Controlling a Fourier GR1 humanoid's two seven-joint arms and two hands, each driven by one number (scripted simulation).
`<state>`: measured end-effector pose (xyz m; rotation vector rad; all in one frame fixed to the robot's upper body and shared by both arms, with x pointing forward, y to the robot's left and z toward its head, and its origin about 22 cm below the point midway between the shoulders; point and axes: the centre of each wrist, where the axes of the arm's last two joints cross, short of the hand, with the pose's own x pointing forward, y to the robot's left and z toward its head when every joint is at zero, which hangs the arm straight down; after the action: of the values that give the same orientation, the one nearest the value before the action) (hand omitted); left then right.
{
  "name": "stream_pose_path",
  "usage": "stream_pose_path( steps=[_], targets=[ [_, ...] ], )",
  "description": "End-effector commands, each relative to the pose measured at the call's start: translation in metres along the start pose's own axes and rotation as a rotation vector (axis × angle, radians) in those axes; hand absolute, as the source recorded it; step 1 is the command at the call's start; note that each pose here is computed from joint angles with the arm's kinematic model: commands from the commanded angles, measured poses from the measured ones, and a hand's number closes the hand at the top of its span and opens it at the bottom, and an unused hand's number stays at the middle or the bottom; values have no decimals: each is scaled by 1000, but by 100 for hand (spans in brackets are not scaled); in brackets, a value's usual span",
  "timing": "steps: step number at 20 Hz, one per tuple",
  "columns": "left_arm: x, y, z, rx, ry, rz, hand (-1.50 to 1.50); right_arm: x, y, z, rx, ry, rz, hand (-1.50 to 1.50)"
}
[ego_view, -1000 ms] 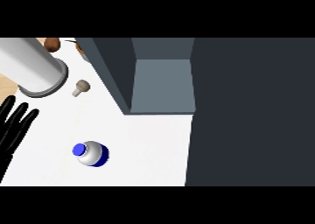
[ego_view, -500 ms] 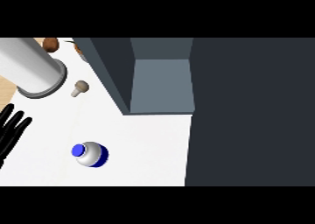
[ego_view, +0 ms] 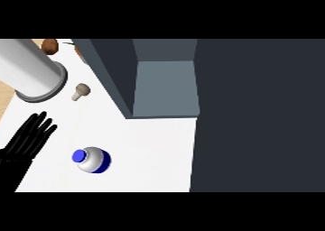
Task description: Pick up the bottled water, place it into the cabinet and close the cabinet
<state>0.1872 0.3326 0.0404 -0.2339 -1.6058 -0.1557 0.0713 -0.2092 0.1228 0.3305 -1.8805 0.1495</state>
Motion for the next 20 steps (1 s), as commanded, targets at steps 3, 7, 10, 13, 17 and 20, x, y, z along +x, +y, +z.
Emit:
stream_pose_path(
  steps=[3,7,10,13,17,20],
  targets=[
    [-62,7,-11,-27,85,76,-150,32,3,7,-6,-47,47,-150],
    [-92,7,-15,10,109,100,-150,40,6,13,8,-57,59,-150],
    [-108,11,-26,13,148,102,-150,34,5,18,-1,-53,58,-150],
    [-129,0,-38,-3,146,95,-150,42,10,21,14,-48,60,-150],
    [-154,3,-38,-38,141,128,-150,41,6,23,21,-47,56,-150],
    [-163,3,-27,-84,136,130,-150,46,8,25,19,-44,59,-150]
  ],
)
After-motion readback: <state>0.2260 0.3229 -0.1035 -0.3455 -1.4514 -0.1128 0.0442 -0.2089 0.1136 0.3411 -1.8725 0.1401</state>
